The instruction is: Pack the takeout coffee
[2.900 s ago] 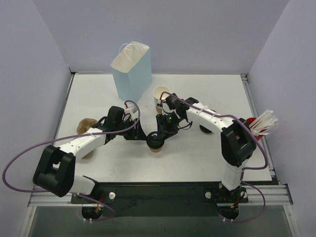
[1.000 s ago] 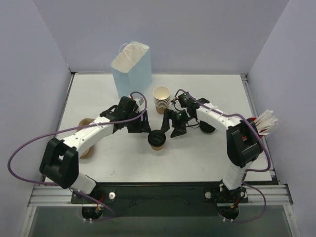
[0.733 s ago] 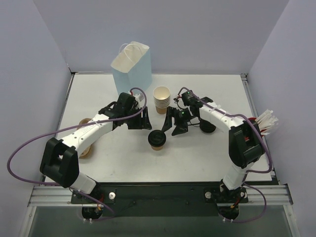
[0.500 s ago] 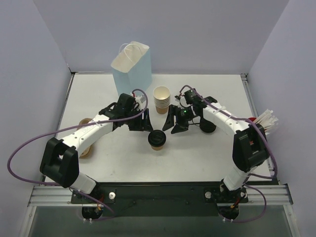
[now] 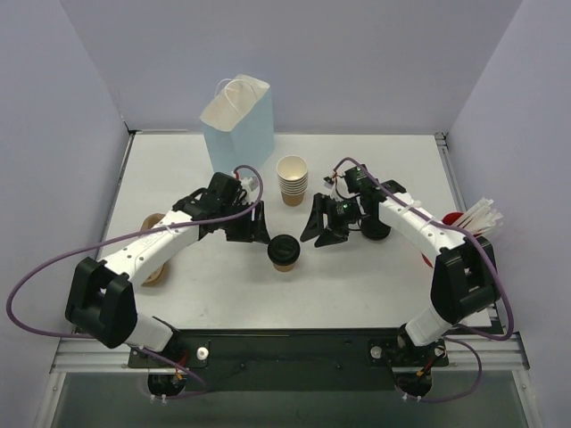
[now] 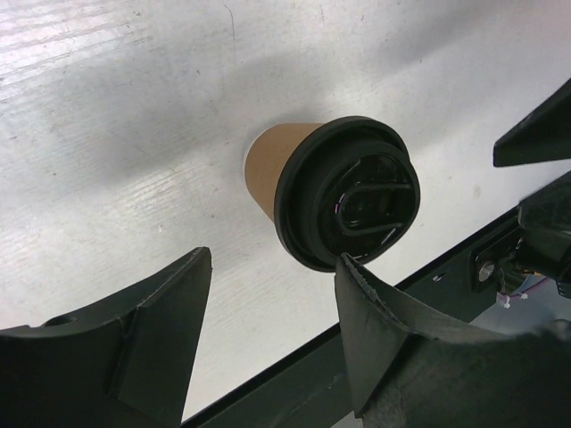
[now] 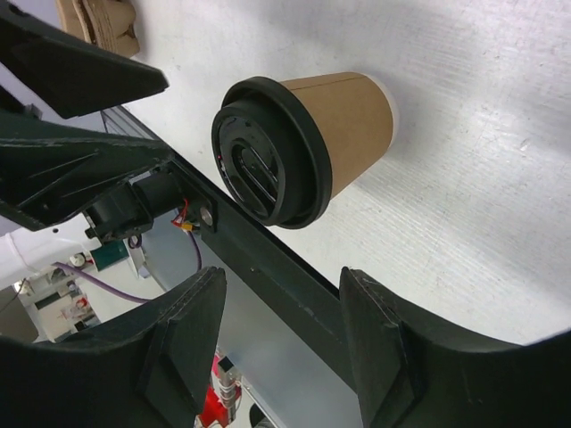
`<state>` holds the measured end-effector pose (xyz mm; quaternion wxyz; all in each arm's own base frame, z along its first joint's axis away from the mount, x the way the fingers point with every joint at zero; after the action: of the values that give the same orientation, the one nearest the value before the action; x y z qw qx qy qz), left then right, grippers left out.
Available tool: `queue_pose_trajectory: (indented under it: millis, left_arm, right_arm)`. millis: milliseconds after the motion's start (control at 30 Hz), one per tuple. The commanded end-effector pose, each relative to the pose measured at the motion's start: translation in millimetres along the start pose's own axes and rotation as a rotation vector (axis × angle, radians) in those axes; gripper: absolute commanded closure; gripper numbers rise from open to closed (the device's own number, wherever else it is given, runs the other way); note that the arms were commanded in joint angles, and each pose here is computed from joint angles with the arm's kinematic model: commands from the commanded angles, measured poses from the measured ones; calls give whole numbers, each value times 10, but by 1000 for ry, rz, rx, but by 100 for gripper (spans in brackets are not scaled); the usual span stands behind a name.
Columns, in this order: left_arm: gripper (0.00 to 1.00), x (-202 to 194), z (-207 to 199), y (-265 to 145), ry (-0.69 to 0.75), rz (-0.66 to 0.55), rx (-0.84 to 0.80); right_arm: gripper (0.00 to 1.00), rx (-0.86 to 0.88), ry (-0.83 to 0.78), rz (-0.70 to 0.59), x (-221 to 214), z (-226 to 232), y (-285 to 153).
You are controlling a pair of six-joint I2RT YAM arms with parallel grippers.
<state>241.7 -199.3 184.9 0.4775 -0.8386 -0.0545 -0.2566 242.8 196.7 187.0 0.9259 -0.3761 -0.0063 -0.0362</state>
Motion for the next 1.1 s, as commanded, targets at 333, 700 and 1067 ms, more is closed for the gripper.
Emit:
queue_pose_trajectory:
  millis: [333, 700, 1067]
  left_arm:
    - [32, 29, -171, -120, 63, -65, -28]
    - [33, -51, -131, 193, 55, -24, -34]
    - [33, -146, -34, 329, 32, 4, 7]
  right_arm:
    - [46, 38, -31, 27, -121, -171, -127]
    - [51, 47, -15, 103, -52, -274, 71]
    - [52, 52, -16, 165, -10, -321, 278]
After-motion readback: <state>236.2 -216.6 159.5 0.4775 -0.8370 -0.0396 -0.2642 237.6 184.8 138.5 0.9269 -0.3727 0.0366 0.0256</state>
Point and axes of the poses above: each gripper's point midway between its finger pads, its own y axis out along the fingers, its own z axis along the line the jaws close on, x = y × z, the point moved 7 cm from there along -y, back along the fingers, and after that the axes turned 8 degrees about y, right-handed, at the moved point
